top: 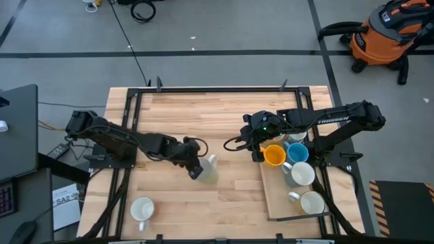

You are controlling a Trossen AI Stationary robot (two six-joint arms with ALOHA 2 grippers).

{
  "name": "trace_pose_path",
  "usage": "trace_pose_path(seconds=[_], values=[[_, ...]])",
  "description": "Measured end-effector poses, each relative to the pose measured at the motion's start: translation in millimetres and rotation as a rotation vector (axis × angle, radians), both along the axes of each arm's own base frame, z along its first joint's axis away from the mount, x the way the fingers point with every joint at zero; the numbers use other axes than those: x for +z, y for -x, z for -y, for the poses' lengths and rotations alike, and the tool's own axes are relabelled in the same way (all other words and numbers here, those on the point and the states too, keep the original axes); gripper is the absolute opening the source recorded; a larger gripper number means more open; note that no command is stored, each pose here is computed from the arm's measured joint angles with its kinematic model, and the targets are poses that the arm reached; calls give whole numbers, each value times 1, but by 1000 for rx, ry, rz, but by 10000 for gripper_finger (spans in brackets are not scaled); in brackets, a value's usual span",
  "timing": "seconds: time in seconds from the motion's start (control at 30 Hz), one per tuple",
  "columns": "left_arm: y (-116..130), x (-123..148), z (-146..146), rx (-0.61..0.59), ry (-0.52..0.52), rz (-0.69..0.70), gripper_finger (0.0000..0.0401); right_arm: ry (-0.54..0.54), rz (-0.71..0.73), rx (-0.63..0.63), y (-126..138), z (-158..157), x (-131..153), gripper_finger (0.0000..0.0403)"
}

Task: Place coffee mugs
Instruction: Put the green mug on the shelf

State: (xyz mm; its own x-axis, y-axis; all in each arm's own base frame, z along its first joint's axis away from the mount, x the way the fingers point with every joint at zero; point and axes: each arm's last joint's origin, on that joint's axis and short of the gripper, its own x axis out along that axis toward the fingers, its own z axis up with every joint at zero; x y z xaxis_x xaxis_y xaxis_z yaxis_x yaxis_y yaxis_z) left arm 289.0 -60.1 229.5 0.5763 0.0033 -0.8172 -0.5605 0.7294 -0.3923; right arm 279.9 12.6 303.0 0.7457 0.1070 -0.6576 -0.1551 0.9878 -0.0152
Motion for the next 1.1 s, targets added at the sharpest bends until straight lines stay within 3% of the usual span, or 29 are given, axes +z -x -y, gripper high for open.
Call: trace_pose_path(seconds=[0.3, 0.7, 1.1], values=[[6, -3, 0, 315, 85, -34, 35, 0, 0, 0, 0, 0, 0, 119], [15, -7, -23, 668, 3, -42, 36, 0, 0, 0, 0, 0, 0, 119], [11, -13, -38, 720, -6, -75, 36, -9, -2, -7, 0, 0, 0, 119]])
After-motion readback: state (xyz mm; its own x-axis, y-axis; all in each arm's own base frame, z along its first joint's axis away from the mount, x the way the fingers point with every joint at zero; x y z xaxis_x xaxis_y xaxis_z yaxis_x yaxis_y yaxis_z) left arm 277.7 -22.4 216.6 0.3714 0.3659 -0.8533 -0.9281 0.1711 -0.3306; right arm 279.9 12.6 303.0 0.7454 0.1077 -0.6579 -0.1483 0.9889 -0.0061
